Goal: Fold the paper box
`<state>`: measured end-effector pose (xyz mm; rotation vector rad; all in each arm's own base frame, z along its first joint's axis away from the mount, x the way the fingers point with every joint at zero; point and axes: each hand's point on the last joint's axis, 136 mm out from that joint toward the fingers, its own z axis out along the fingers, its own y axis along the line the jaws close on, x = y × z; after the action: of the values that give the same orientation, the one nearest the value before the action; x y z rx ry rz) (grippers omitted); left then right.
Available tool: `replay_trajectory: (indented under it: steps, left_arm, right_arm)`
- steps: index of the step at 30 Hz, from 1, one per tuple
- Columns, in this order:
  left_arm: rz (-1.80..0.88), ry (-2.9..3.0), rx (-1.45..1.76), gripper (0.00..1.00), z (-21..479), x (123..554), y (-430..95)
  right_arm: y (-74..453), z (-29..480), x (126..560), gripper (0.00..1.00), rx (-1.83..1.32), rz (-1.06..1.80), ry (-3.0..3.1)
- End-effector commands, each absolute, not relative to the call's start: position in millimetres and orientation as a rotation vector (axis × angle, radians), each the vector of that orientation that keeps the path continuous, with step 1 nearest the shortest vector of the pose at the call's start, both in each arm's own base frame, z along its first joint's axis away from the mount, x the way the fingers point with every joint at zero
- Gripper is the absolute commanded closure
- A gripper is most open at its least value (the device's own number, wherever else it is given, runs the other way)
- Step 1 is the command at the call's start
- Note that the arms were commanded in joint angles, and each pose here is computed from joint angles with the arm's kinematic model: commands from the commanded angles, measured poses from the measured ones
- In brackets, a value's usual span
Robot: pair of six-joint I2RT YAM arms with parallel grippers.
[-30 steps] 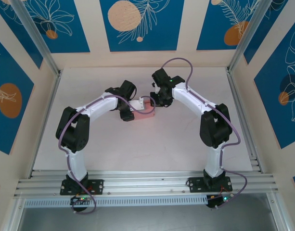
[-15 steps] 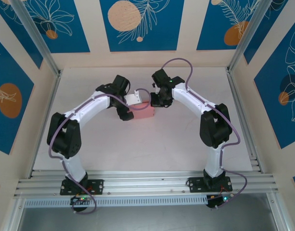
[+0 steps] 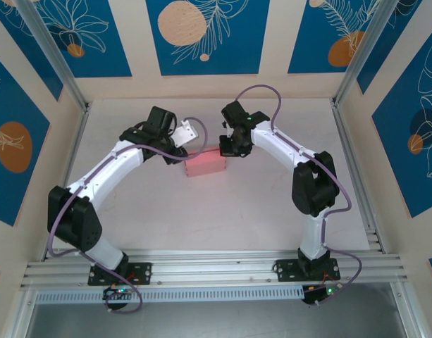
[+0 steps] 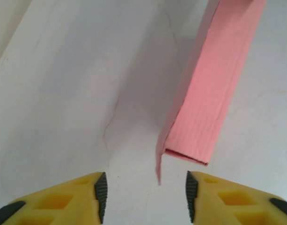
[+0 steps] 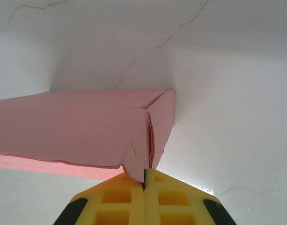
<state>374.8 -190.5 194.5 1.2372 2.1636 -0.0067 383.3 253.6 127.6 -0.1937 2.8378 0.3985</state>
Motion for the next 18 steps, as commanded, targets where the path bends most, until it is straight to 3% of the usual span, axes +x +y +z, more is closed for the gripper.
replay_trajectory:
  steps: [1,3,5,18]
  left_arm:
    - [0.002,2.323,1.1,0.56,186,368,-170]
    - [-0.017,2.361,1.083,0.59,179,361,-169]
    - [0.018,2.386,1.048,0.69,171,362,-163]
    - [-0.141,2.404,1.087,0.68,152,359,-184]
  right_arm:
    - [253,119,376,1.0,-0.208,0.359,2.887]
    - [254,119,376,1.0,-0.211,0.361,2.887]
    - [255,119,376,1.0,-0.214,0.364,2.888]
    - [258,119,377,1.0,-0.222,0.362,2.891]
